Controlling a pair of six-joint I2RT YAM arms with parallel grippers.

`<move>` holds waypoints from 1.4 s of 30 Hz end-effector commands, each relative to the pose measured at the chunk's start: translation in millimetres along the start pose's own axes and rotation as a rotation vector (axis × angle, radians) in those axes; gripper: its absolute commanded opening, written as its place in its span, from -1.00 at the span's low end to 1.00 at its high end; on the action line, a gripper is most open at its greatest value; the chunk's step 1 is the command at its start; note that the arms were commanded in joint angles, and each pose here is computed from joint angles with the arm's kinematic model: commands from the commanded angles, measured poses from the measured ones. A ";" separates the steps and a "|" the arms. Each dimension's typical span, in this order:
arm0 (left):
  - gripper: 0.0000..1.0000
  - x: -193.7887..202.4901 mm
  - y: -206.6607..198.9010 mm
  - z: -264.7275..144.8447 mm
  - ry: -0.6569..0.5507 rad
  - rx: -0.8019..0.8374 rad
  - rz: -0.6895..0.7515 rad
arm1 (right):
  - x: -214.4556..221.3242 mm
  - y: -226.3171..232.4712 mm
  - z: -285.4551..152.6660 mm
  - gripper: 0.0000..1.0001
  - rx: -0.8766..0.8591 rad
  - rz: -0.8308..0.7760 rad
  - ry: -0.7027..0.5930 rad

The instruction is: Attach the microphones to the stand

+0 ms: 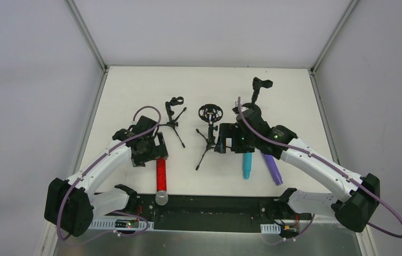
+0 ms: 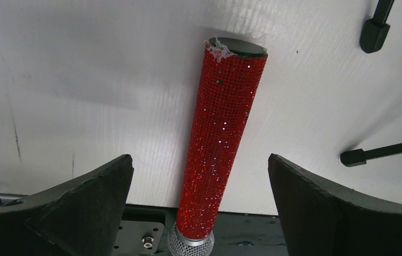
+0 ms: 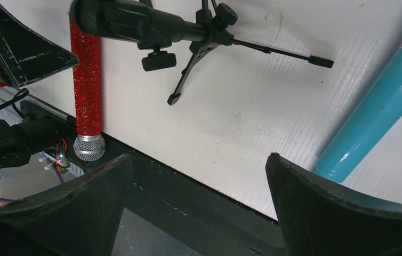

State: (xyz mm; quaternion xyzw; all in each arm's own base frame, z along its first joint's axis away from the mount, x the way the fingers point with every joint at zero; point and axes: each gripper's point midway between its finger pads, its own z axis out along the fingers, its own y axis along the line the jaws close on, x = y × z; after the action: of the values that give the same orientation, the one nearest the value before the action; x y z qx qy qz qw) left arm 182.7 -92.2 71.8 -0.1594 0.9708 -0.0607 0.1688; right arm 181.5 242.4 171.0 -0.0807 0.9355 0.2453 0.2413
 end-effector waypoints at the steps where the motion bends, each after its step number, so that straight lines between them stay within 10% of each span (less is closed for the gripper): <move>1: 0.92 7.0 5.2 4.2 0.006 -0.076 0.024 | -8.3 -0.7 -4.9 0.99 -0.006 0.000 -0.047; 30: 0.57 95.4 4.6 33.2 0.041 -0.239 0.158 | -2.9 -14.6 2.9 0.99 0.024 0.002 -0.031; 42: -0.01 110.7 8.1 30.2 0.054 -0.202 0.156 | -3.2 -18.2 1.6 0.98 0.029 0.007 -0.038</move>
State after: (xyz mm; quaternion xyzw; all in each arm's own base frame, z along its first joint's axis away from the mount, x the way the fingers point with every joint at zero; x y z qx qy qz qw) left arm 108.5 -142.3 16.9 -0.0939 0.9851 0.0130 0.1435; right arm 184.8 228.5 153.2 -0.0680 0.9427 0.2259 0.2360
